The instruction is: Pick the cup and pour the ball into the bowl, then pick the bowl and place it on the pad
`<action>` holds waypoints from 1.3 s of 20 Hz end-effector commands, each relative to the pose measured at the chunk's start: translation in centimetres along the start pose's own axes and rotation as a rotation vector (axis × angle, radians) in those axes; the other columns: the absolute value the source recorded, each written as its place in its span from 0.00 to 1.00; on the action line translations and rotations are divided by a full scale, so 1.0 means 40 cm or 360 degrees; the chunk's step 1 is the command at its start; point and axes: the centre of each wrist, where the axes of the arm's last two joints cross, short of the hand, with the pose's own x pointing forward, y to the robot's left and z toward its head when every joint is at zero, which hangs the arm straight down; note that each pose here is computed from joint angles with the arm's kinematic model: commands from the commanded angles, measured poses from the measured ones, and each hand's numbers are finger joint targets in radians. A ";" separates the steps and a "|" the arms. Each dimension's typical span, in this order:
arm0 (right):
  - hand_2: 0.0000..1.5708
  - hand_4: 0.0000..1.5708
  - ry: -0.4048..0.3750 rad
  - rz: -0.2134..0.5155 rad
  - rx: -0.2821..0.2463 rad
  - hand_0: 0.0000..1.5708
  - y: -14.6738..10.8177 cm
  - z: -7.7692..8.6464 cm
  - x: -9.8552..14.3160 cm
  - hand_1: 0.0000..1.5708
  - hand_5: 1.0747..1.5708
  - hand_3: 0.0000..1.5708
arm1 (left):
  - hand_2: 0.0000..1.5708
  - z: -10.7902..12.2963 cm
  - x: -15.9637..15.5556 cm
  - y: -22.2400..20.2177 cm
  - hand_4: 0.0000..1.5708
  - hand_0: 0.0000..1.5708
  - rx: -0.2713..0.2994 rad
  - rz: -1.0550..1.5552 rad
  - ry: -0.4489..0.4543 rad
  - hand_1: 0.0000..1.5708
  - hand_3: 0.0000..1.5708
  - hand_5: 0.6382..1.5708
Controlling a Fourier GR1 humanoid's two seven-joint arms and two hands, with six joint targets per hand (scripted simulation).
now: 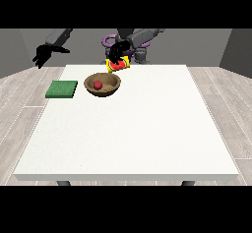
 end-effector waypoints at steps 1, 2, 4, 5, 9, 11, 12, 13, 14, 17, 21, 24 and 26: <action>0.00 0.00 -0.0010 -0.0021 0.0011 0.00 0.060 -0.030 -0.008 0.00 0.90 0.10 | 1.00 -0.017 0.026 0.022 0.79 0.00 -0.0027 -0.0284 -0.0137 0.00 1.00 0.80; 0.00 0.00 0.0054 -0.0009 0.0010 0.00 0.001 0.032 -0.037 0.00 0.89 0.05 | 1.00 -0.029 0.000 0.029 0.78 0.39 -0.0099 -0.0277 -0.0162 0.39 1.00 0.80; 0.00 0.00 0.0033 -0.0007 0.0046 0.00 0.013 -0.002 -0.008 0.00 0.90 0.15 | 1.00 -0.057 -0.020 0.044 0.76 0.49 -0.0051 -0.0407 -0.0163 0.49 1.00 0.83; 0.00 0.00 0.0035 0.0020 -0.0034 0.00 -0.015 0.033 -0.034 0.00 0.89 0.07 | 1.00 -0.089 0.000 0.105 0.77 0.62 -0.0011 -0.0548 -0.0228 0.62 1.00 0.84; 0.00 0.00 0.0076 -0.0002 -0.0074 0.00 -0.046 0.037 -0.021 0.00 0.89 0.13 | 1.00 -0.094 -0.029 0.125 0.76 0.99 -0.0016 -0.0573 -0.0295 0.99 1.00 0.89; 0.00 0.00 0.0102 0.0005 -0.0020 0.00 -0.037 0.051 -0.038 0.00 0.89 0.13 | 1.00 -0.092 0.008 0.134 0.77 0.98 -0.0062 -0.0549 -0.0273 0.98 1.00 0.88; 0.00 0.00 0.0075 0.0015 -0.0018 0.00 -0.064 0.039 -0.006 0.00 0.90 0.09 | 1.00 -0.104 -0.007 0.147 0.77 0.98 -0.0016 -0.0560 -0.0262 0.98 1.00 0.88; 0.00 0.00 0.0005 -0.0011 0.0004 0.00 -0.028 0.034 -0.032 0.00 0.89 0.18 | 1.00 -0.109 0.020 0.201 0.77 0.96 0.0032 -0.0586 -0.0202 0.96 1.00 0.88; 0.00 0.00 0.0050 0.0000 -0.0098 0.00 -0.082 0.078 -0.038 0.00 0.91 0.17 | 1.00 -0.100 -0.034 0.158 0.77 0.95 0.0028 -0.0573 -0.0295 0.95 1.00 0.88; 0.00 0.29 0.0205 -0.0065 -0.0037 0.00 -0.004 0.047 -0.064 0.00 0.97 0.00 | 1.00 -0.057 0.001 0.111 0.76 0.97 0.0003 -0.0410 -0.0236 0.97 1.00 0.88; 0.00 0.29 0.0165 -0.0101 -0.0151 0.00 -0.044 0.068 -0.060 0.00 0.97 0.00 | 1.00 -0.057 -0.098 0.158 0.64 0.09 0.0246 0.0201 0.0102 0.09 1.00 0.97; 0.00 0.29 0.0196 -0.0109 -0.0186 0.00 -0.028 0.047 -0.051 0.00 0.97 0.00 | 1.00 -0.054 -0.243 0.162 0.64 0.26 0.0345 0.0436 0.0278 0.26 1.00 1.00; 0.00 0.31 0.0177 -0.0096 -0.0209 0.00 -0.048 0.051 -0.038 0.00 0.98 0.00 | 1.00 -0.016 -0.280 0.114 0.55 0.24 0.0288 0.0660 0.0394 0.24 1.00 1.00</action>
